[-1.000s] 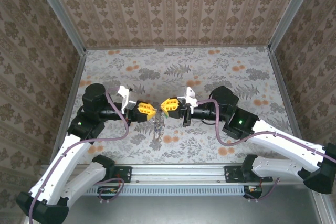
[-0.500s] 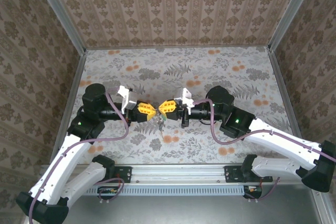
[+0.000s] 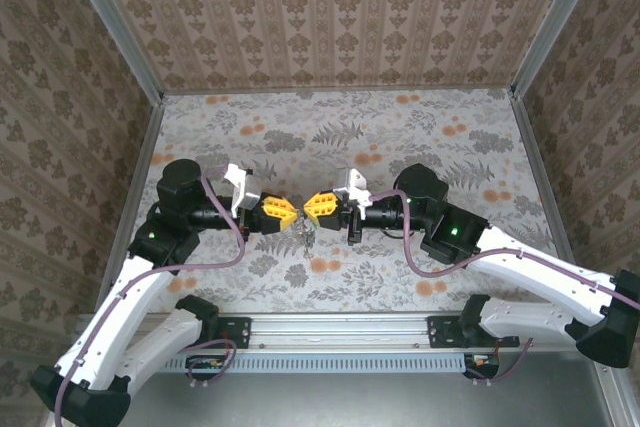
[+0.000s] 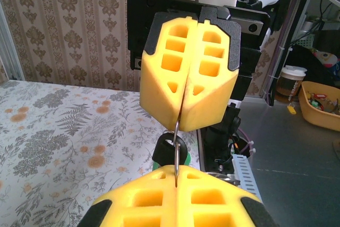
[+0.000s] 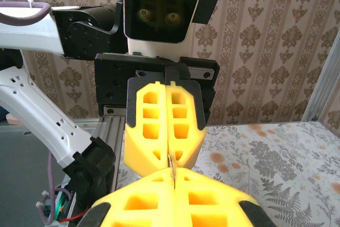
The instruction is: Put the keys on the keyring
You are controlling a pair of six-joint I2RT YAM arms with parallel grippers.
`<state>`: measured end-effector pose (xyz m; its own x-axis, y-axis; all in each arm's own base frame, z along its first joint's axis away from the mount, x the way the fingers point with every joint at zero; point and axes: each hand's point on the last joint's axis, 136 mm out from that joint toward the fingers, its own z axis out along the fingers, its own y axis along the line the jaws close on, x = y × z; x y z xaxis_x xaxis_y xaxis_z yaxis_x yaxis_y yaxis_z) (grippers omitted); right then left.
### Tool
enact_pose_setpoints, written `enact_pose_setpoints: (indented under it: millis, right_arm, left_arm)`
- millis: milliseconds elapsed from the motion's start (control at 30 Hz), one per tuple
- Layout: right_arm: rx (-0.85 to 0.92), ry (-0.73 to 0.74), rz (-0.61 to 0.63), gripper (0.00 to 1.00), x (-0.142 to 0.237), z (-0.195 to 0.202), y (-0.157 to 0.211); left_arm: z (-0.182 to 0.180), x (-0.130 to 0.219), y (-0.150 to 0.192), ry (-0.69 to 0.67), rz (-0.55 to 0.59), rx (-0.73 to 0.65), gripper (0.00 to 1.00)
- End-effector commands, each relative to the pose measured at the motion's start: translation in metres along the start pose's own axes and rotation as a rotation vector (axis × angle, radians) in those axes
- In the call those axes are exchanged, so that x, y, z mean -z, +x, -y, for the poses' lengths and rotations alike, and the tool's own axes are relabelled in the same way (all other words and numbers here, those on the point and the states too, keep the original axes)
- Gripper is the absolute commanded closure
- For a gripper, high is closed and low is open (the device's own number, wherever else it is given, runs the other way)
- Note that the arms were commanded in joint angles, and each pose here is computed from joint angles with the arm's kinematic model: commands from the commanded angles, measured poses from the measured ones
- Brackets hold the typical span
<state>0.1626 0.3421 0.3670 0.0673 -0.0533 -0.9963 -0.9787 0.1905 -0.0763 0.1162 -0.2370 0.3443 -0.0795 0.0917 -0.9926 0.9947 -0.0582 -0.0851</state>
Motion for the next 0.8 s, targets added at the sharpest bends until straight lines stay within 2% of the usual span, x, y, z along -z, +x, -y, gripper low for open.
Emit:
enact_pose_setpoints:
  millis: [0,767]
  right_arm:
    - [0.025,-0.01,0.04,1.0,0.0053,-0.005,-0.0154]
    - [0.022,-0.01,0.046,1.0,0.0041,-0.0045,-0.0162]
  left_arm:
    - [0.0098,0.0019,-0.0152,0.028,0.019,-0.061,1.0]
    - [0.0109,0.0021,-0.0164,0.031,0.021,-0.066,1.0]
